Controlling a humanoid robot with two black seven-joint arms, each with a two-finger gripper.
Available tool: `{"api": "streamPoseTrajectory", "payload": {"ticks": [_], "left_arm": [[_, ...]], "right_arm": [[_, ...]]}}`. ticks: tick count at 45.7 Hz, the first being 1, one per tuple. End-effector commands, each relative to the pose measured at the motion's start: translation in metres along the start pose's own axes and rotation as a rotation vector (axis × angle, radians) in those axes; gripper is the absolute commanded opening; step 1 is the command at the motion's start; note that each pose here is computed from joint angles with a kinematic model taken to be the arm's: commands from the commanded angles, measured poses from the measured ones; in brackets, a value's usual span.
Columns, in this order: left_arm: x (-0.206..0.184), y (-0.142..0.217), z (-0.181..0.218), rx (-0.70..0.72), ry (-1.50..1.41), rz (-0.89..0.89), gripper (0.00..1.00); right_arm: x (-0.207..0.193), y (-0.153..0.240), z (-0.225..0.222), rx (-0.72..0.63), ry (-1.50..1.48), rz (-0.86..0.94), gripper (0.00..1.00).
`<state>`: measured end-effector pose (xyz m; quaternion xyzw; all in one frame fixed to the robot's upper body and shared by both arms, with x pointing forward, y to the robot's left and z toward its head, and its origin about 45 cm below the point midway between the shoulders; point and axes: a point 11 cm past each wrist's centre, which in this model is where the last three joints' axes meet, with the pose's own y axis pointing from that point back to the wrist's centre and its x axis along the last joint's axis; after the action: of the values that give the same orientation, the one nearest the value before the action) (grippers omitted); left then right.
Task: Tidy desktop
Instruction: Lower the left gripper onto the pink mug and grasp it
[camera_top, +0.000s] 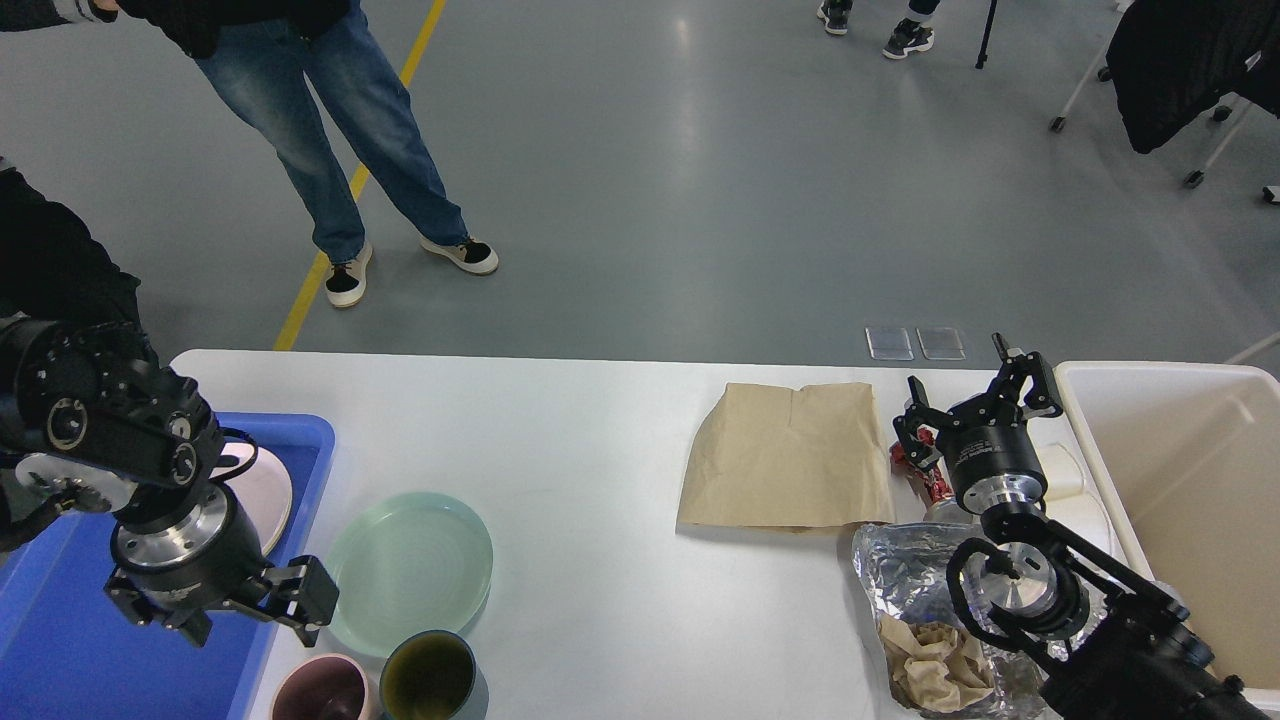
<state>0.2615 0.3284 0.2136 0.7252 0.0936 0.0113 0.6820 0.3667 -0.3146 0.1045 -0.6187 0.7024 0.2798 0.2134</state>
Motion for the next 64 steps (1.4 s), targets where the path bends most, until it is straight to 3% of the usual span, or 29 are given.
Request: {"api": "streamPoseTrajectory", "payload": {"ticks": [1,29,35,40,52,55,64], "left_arm": [[-0.009,-0.020,-0.019,-0.012,-0.027,-0.011,0.91],[-0.023,-0.096,-0.018,-0.034,-0.048,0.039,0.88],[-0.024,-0.102,-0.009,-0.053,-0.057,0.028,0.73],[-0.025,-0.101,-0.009,-0.053,-0.055,0.016,0.42],[-0.027,-0.102,-0.010,-0.053,-0.040,0.006,0.06],[-0.027,-0.102,-0.011,-0.051,-0.038,0.008,0.00],[-0.026,-0.101,-0.015,-0.045,-0.031,0.008,0.00]], "right_arm": [[0.000,0.000,0.000,0.000,0.000,0.000,1.00],[0.000,0.000,0.000,0.000,0.000,0.000,1.00],[0.000,0.000,0.000,0.000,0.000,0.000,1.00],[0.000,0.000,0.000,0.000,0.000,0.000,1.00],[0.000,0.000,0.000,0.000,0.000,0.000,1.00],[0.000,0.000,0.000,0.000,0.001,0.001,1.00],[0.000,0.000,0.000,0.000,0.000,0.000,1.00]]}}
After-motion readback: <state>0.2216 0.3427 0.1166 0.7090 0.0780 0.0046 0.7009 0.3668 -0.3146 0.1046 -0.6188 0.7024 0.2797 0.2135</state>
